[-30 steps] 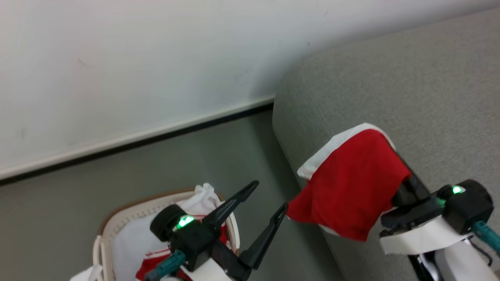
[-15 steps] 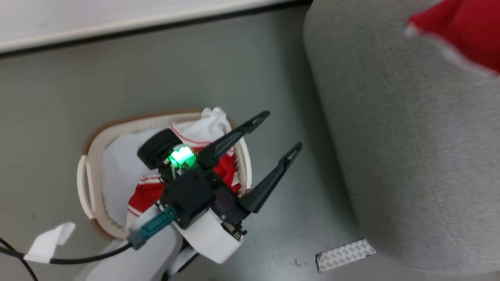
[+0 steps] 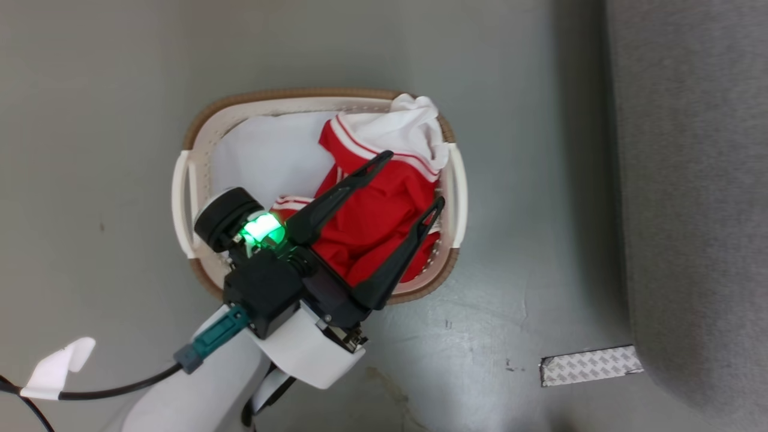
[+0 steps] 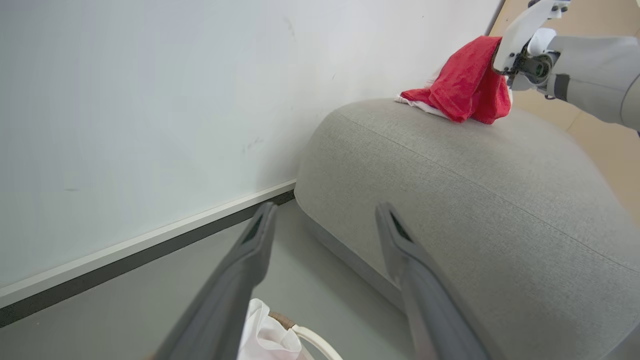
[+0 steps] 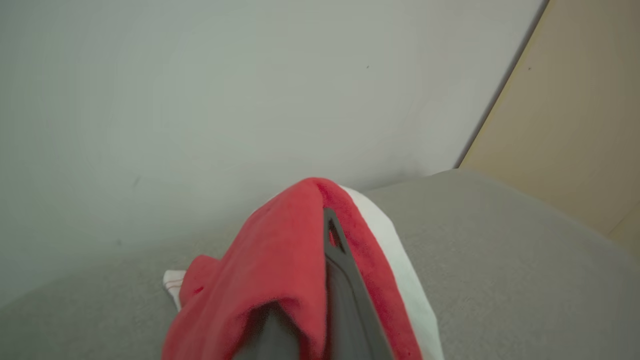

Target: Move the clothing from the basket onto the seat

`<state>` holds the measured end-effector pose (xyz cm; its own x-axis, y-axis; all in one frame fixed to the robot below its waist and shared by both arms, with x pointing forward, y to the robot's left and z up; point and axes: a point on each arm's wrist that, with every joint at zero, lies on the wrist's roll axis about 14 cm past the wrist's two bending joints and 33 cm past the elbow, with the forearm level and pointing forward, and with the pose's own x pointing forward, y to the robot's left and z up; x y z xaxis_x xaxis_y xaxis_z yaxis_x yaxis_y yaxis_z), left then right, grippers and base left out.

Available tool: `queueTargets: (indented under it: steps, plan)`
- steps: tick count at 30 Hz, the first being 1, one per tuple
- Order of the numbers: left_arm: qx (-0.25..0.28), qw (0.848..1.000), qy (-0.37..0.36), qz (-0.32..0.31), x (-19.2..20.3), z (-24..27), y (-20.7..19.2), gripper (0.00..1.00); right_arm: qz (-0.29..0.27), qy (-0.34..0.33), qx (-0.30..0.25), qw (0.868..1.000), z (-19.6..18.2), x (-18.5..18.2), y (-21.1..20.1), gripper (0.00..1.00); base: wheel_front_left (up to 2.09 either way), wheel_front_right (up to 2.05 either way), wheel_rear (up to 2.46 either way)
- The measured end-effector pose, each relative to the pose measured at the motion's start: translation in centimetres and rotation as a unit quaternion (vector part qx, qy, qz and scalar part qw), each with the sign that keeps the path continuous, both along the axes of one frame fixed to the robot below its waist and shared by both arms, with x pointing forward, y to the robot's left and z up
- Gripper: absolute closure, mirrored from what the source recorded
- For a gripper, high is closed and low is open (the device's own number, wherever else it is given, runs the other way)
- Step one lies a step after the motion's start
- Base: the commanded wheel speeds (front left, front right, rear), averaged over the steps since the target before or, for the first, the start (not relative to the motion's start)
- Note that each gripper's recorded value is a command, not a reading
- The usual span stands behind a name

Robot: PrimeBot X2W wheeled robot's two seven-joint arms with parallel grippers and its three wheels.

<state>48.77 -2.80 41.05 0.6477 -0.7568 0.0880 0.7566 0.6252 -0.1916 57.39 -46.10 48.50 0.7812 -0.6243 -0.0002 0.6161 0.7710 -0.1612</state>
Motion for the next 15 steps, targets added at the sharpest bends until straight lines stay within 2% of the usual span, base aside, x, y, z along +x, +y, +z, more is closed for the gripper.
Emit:
queueTargets:
  steps: [4, 5, 6, 7, 8, 15]
  plan:
    - [0.007, 1.0, 0.005, 0.008, 0.1, -0.6, 0.6, 0.0, 0.006, 0.069, 0.044, 0.997, -7.1, -1.3, 2.2, 0.98, 0.0, 0.0, 0.0]
    - [0.006, 1.0, 0.002, 0.007, 0.1, -0.3, 0.5, 0.0, 0.005, 0.072, 0.047, 0.996, -7.5, -1.6, 2.4, 0.83, 0.0, 0.0, 0.0]
    - [0.005, 1.0, -0.001, 0.007, 0.1, 0.0, 0.5, 0.0, 0.007, 0.072, 0.045, 0.996, -7.5, -1.7, 2.5, 0.57, 0.0, 0.0, 0.0]
    - [0.003, 1.0, -0.004, 0.007, 0.1, 0.3, 0.4, 0.0, 0.014, 0.073, 0.042, 0.996, -7.4, -1.7, 2.8, 0.07, 0.0, 0.0, 0.0]
    - [0.002, 1.0, -0.007, 0.008, 0.1, 0.6, 0.4, 0.0, 0.023, 0.078, 0.037, 0.996, -7.4, -1.6, 3.2, 0.0, 0.0, 0.0, 0.0]
    - [0.004, 1.0, -0.008, 0.017, -0.9, 2.2, 0.4, 0.0, 0.076, 0.089, 0.029, 0.993, -7.9, -4.4, 6.6, 0.0, 0.0, 0.0, 0.0]
